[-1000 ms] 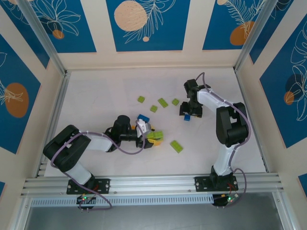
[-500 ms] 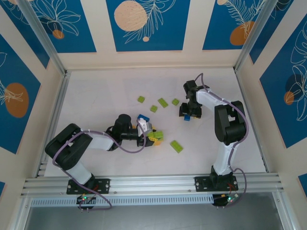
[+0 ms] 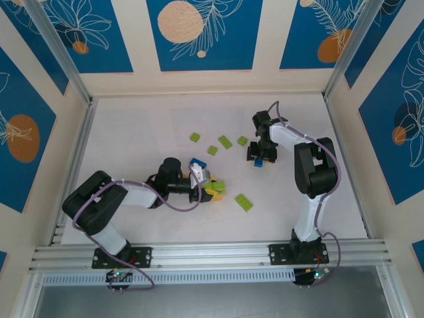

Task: Assemble a carrot with lego

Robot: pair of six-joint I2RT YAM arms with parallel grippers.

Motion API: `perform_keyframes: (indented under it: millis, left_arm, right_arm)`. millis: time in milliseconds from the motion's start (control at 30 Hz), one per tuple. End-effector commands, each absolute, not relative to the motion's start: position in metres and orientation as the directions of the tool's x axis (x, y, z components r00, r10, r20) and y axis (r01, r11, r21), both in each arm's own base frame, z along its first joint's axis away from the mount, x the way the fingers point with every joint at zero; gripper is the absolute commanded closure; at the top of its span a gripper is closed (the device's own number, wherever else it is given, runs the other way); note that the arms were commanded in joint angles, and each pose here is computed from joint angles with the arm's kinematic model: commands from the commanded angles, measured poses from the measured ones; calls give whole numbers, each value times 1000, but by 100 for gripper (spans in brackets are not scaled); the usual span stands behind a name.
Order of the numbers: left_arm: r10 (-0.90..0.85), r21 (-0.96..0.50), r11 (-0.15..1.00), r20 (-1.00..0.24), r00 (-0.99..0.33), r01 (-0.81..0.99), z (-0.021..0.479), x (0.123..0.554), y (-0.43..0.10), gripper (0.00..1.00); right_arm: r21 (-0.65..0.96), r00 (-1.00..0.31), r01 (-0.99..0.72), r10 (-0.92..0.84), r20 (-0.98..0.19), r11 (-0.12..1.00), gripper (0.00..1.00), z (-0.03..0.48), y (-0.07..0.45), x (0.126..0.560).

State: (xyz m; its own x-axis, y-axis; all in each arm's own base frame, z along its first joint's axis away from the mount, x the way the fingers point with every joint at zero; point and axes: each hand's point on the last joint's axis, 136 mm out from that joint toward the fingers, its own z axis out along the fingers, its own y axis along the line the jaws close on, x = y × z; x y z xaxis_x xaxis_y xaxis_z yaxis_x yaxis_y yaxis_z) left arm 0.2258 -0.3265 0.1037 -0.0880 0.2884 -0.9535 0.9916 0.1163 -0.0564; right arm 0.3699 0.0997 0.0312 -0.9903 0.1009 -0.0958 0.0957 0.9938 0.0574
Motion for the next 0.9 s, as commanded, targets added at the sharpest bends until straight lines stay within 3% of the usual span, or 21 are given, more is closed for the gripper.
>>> perform_keyframes:
  millis: [0, 300, 500, 733, 867]
  left_arm:
    - [274, -38, 87, -960, -60, 995, 108, 228, -330, 43]
    - [274, -59, 57, -959, -72, 997, 105, 226, -334, 42]
    - [280, -67, 49, -957, -78, 997, 101, 224, -336, 54]
    - [287, -66, 44, -955, -76, 997, 100, 223, -335, 60]
    - [292, -64, 45, -954, -74, 997, 99, 222, -334, 61]
  right_arm:
    - [81, -992, 82, 89, -88, 993, 40, 32, 104, 374]
    - [76, -992, 80, 86, -89, 994, 41, 33, 103, 374]
    - [81, -993, 80, 86, -84, 994, 50, 31, 104, 373]
    - [78, -993, 83, 89, -77, 993, 51, 29, 103, 373]
    - [77, -993, 86, 92, -76, 993, 57, 30, 103, 372]
